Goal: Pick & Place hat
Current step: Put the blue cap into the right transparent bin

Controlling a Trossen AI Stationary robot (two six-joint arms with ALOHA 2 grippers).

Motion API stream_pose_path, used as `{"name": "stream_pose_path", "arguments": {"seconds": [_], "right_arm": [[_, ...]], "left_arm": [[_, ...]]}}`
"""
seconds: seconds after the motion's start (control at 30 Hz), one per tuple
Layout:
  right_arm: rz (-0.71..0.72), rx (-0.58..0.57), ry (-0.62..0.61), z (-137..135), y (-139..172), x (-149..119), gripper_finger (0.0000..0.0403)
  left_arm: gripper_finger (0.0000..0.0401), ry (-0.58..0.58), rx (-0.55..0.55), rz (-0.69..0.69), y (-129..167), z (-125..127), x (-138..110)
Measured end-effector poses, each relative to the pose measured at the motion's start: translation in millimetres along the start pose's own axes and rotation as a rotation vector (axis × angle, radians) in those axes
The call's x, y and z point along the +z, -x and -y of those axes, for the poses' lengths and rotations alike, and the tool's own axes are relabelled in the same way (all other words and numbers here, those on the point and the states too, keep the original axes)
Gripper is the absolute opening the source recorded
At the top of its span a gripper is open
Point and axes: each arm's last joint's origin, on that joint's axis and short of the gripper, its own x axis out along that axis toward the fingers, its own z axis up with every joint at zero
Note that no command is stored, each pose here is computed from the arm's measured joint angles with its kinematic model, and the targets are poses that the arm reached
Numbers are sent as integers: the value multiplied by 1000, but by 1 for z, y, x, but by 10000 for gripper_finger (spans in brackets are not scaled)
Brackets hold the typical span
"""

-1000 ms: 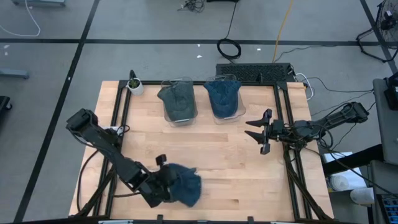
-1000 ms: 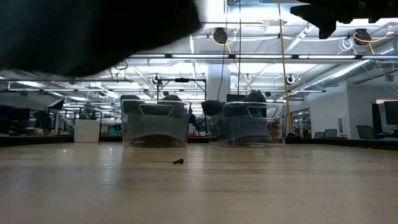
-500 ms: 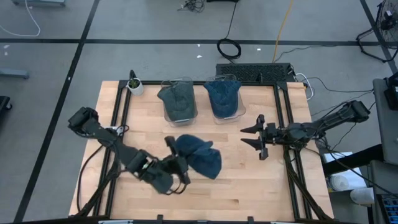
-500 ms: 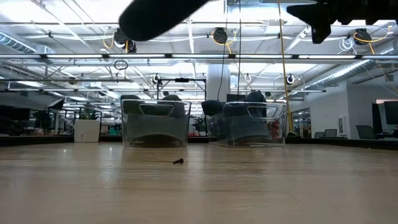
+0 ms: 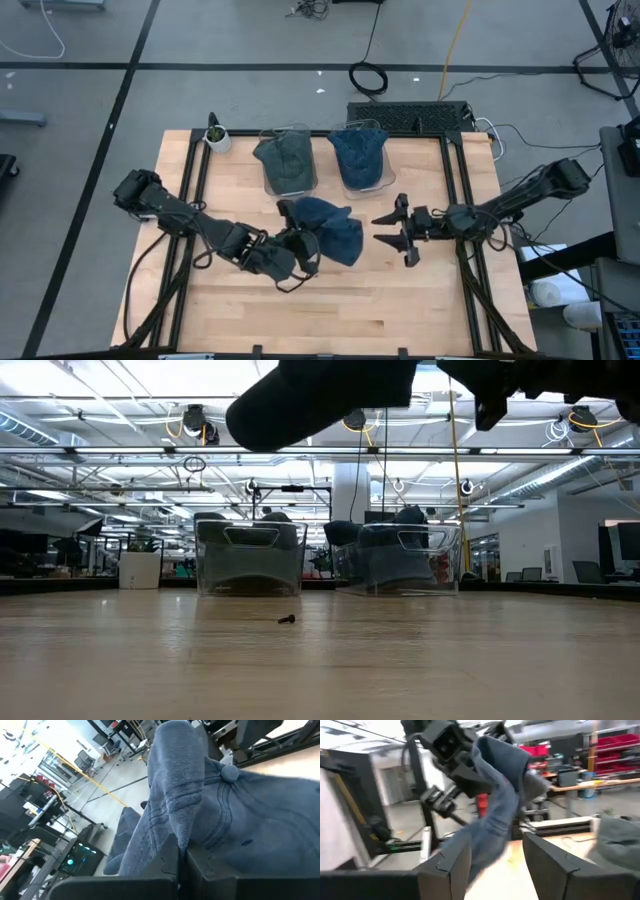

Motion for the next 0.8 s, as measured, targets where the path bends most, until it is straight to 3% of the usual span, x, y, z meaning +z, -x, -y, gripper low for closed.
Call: {"name": "stream_pose_path", "arguments": {"seconds": [0.17, 0.47, 0.8], "right_arm": [[6, 79, -41, 0, -4, -2, 200], [0, -4, -67, 1, -12, -9, 282], [-48, -5, -85, -7, -43, -14, 288]], "left_arm": [[4, -10, -3, 2, 1, 1, 0], [4, -13, -11, 1, -1, 0, 0], [3, -15, -7, -3, -3, -2, 0]]}}
